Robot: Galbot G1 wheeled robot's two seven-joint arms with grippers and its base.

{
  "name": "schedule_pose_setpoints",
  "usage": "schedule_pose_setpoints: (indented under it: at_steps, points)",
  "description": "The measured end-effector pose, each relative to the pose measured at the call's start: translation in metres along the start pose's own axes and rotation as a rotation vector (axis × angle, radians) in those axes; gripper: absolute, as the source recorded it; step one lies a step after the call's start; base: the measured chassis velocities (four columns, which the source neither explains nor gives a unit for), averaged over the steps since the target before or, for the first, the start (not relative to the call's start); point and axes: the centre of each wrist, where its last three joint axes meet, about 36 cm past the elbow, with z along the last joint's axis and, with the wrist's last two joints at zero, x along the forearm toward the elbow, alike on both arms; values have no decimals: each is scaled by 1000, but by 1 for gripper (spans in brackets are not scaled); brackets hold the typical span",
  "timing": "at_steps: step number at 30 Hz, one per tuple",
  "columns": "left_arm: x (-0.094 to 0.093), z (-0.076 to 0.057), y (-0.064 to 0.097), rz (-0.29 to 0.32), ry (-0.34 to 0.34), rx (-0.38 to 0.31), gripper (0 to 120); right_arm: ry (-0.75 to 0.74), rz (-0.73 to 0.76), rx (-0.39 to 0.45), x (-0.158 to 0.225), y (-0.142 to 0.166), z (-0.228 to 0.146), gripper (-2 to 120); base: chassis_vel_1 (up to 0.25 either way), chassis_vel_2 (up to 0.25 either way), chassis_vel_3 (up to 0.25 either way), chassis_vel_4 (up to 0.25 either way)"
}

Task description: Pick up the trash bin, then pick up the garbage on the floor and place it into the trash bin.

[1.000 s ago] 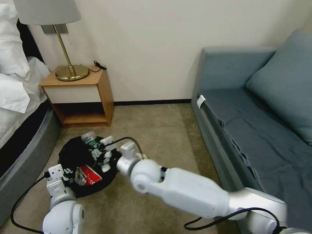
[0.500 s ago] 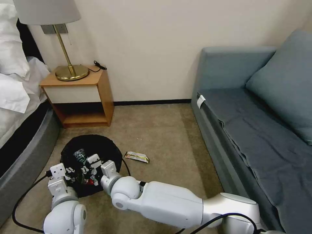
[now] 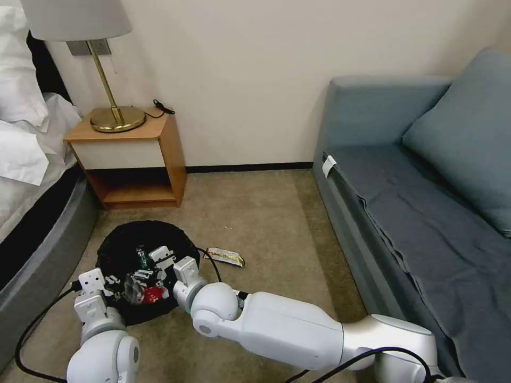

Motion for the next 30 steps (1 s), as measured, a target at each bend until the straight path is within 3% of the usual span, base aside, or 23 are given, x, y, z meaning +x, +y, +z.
schedule_pose_setpoints:
  at_steps: [6,11,15,20,25,30]
  points:
    - [-1,-1,3,-7,5,4,1,-36,10,0,6,-8,-14,100,0,0,0,0]
    - [-2,-2,7,-22,4,5,1,-127,60,24,33,-41,-50,100,0,0,0,0]
    - [-3,-1,8,-31,4,5,1,-215,115,57,67,-72,-69,100,0,0,0,0]
    - [-4,-1,10,-36,3,6,1,-329,259,128,138,-117,-73,100,0,0,0,0]
    - [-5,0,10,-38,3,7,1,-383,334,143,181,-122,-73,100,0,0,0,0]
    - [-7,1,12,-47,4,5,1,-420,467,142,234,-108,-50,100,0,0,0,0]
